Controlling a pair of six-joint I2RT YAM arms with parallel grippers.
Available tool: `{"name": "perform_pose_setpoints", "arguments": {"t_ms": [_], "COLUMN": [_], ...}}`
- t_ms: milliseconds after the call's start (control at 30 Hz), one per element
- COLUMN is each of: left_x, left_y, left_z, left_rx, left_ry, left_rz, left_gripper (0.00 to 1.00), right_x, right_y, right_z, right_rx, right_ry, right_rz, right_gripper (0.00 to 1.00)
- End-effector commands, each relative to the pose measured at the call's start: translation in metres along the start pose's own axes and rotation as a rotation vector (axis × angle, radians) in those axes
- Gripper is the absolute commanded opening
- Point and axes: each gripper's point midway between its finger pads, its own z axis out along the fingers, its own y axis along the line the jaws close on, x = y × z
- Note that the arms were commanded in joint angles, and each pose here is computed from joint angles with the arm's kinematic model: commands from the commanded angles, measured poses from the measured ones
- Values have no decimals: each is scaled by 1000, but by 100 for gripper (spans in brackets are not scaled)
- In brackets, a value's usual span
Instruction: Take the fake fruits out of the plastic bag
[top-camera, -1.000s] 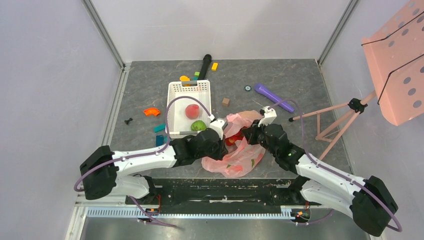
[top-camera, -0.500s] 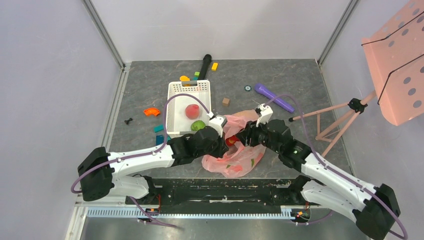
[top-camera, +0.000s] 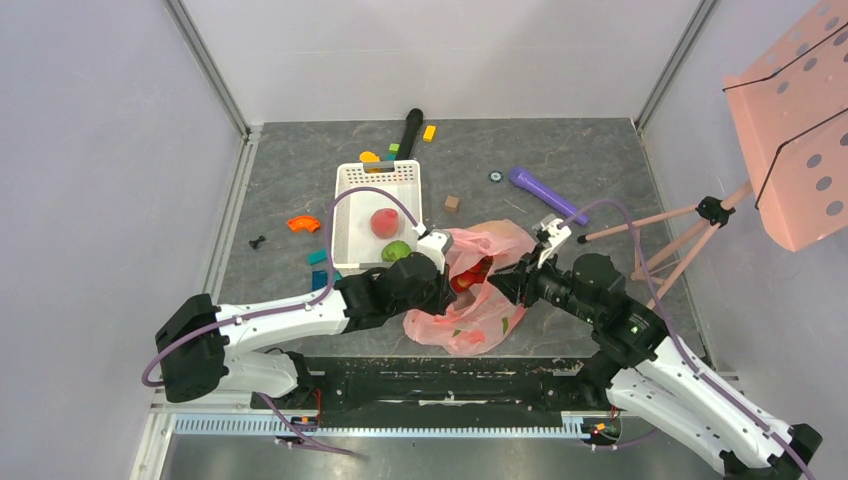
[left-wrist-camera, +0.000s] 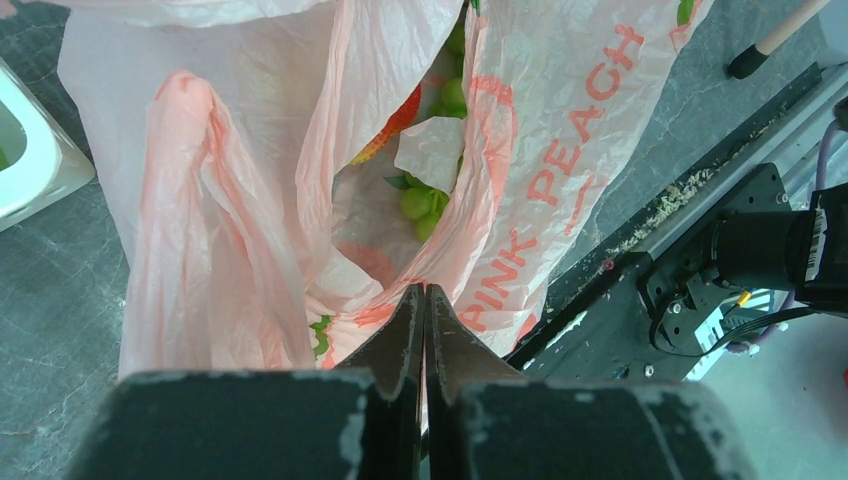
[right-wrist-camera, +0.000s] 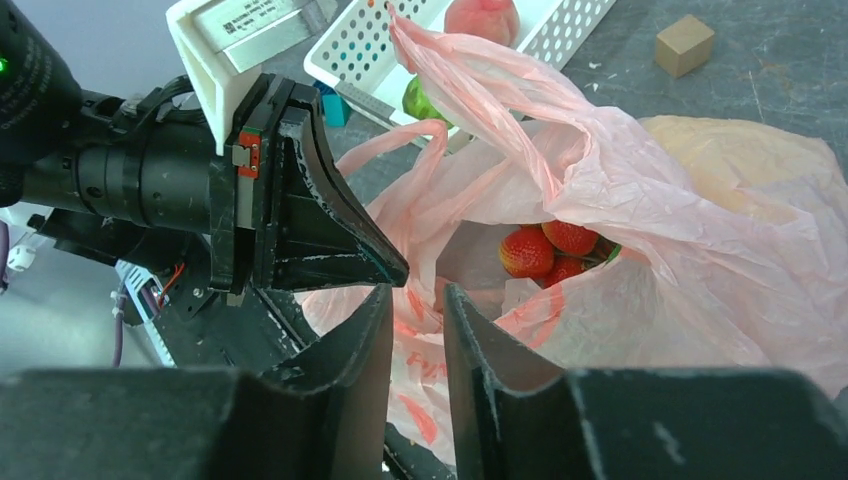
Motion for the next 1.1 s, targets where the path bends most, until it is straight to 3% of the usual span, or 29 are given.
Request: {"name": "perform_pose_setpoints", "arguments": {"t_ms": [0, 267, 567, 733, 1067], "left_x": [-7, -1, 10, 13, 20], "left_y": [-1, 5, 21, 23, 23], "left_z": [1, 2, -1, -1, 7], "left_rx": [1, -21, -66, -68, -64], "left_ry": [-31, -25, -20, -18, 3], "left_rz": [9, 0, -11, -12, -8], "left_gripper": [2, 2, 2, 2, 2], "right_x": [-5, 17, 48, 47, 53], "right_y": [8, 25, -28, -49, -112], "right_z": [5, 41, 81, 101, 80], "right_rx": [-11, 101, 410, 493, 694], "right_ry": [39, 99, 99, 115, 72], "right_rz": [-30, -94, -70, -51, 75], "right_gripper": [25, 23, 21, 21, 24]}}
